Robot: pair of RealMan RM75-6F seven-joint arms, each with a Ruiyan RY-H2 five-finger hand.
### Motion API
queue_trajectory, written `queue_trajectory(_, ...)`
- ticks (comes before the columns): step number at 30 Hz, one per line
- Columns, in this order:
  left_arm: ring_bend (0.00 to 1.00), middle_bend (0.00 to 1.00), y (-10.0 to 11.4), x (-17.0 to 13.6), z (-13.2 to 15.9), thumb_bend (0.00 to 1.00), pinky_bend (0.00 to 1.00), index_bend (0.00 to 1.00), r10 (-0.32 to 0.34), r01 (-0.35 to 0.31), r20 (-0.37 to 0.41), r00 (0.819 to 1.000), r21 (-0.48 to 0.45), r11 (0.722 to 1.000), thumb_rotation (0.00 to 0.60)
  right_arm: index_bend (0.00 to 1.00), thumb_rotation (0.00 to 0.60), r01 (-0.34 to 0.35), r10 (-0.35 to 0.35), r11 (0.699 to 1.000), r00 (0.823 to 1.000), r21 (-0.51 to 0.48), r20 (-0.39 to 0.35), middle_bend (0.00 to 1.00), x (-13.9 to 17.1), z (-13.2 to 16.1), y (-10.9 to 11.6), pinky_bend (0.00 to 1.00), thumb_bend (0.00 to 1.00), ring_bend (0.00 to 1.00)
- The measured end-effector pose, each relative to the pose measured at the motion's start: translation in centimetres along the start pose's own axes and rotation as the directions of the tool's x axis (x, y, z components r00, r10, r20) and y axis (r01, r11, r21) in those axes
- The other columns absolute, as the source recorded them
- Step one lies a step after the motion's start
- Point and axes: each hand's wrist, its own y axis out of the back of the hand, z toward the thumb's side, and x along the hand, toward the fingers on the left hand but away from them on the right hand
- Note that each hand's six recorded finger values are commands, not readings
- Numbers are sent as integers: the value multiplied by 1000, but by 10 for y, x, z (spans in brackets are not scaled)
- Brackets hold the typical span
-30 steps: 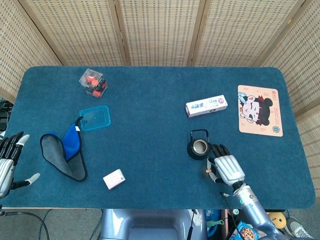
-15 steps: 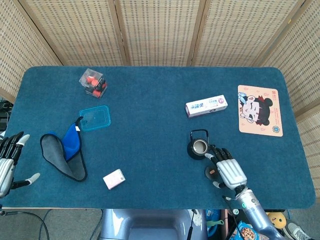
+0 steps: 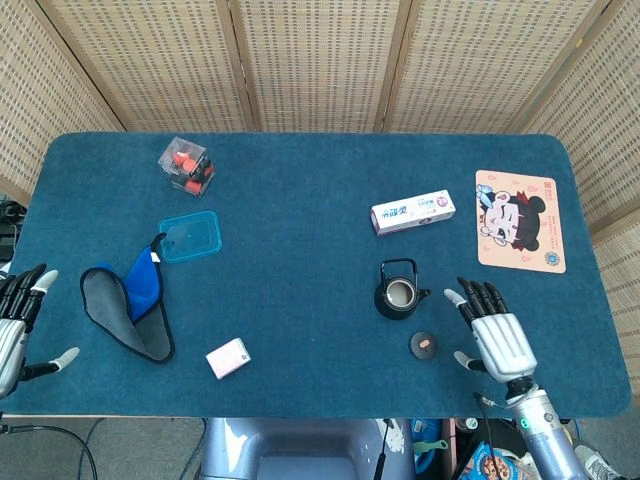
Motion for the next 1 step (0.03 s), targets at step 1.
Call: queue_trajectory(1, 0, 0, 0, 0, 0, 143, 0, 0, -1, 1, 2, 1000, 1, 1000, 600, 26, 600, 23, -23, 1000, 1000, 0, 13, 0, 3, -4, 3, 0, 0, 0)
